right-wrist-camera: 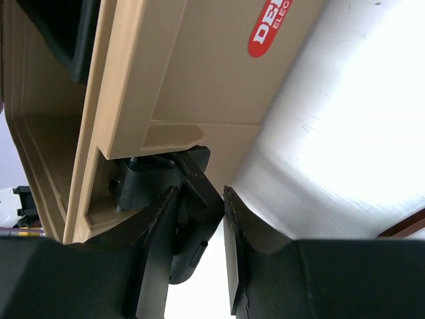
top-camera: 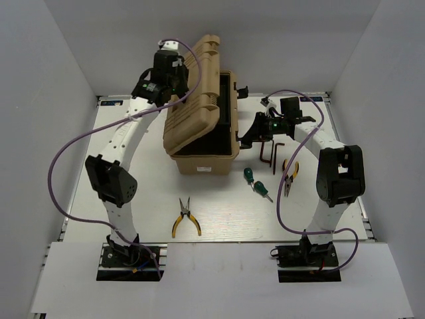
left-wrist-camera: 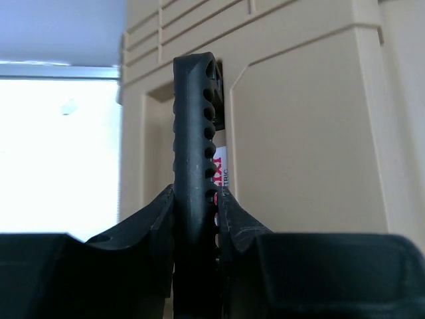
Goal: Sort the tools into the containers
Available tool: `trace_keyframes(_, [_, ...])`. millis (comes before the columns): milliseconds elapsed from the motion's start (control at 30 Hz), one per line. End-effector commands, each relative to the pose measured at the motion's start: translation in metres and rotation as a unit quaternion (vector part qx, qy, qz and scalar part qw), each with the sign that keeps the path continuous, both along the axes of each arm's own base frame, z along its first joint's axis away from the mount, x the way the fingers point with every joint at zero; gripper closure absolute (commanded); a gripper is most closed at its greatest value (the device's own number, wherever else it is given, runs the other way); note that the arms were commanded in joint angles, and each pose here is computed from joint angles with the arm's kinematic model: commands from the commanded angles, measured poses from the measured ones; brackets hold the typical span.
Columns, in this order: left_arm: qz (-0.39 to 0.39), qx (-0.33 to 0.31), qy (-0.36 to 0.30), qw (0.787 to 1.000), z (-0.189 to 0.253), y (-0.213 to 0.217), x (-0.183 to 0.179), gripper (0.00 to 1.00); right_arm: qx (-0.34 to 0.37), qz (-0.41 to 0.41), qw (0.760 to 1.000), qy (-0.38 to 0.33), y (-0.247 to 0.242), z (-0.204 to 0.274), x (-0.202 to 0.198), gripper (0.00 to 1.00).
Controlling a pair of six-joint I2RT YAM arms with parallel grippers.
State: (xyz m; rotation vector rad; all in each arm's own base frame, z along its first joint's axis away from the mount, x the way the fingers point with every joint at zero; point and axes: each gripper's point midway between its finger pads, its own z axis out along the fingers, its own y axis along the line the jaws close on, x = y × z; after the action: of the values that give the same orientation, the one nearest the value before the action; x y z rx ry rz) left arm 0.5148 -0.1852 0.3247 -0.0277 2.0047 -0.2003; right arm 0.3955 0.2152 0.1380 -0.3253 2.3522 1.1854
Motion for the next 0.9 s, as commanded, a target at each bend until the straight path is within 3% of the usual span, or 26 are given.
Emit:
trace_keyframes(0, [0.065, -0.015, -0.126, 0.990, 0.109, 0.069, -0.027, 1.00, -0.045, -0.014, 0.999, -0.019, -0.022, -0.005, 0.005, 1.00])
trace_keyframes(367, [0.130, 0.004, -0.100, 0.986, 0.081, 0.147, -0.038, 1.00, -0.042, -0.021, 0.999, -0.019, -0.028, -0.005, 0.009, 1.00])
trace_keyframes(500, [0.147, 0.005, -0.098, 0.984, 0.072, 0.168, -0.048, 0.87, -0.042, -0.019, 0.999, -0.018, -0.028, -0.004, 0.009, 1.00])
trace_keyframes(600, [0.162, 0.003, -0.090, 0.983, 0.062, 0.184, -0.056, 0.52, -0.043, -0.018, 0.999, -0.019, -0.028, -0.004, 0.010, 1.00])
trace_keyframes(700, [0.167, -0.003, -0.091, 0.982, 0.062, 0.190, -0.063, 0.40, -0.041, -0.015, 0.999, -0.017, -0.027, -0.005, 0.009, 1.00])
trace_keyframes(733, [0.176, -0.008, -0.096, 0.980, 0.064, 0.197, -0.062, 0.31, -0.041, -0.014, 0.999, -0.018, -0.027, -0.004, 0.010, 1.00])
trace_keyframes(867, [0.187, -0.021, -0.101, 0.977, 0.069, 0.210, -0.068, 0.21, -0.036, -0.009, 0.999, -0.017, -0.026, -0.003, 0.008, 1.00])
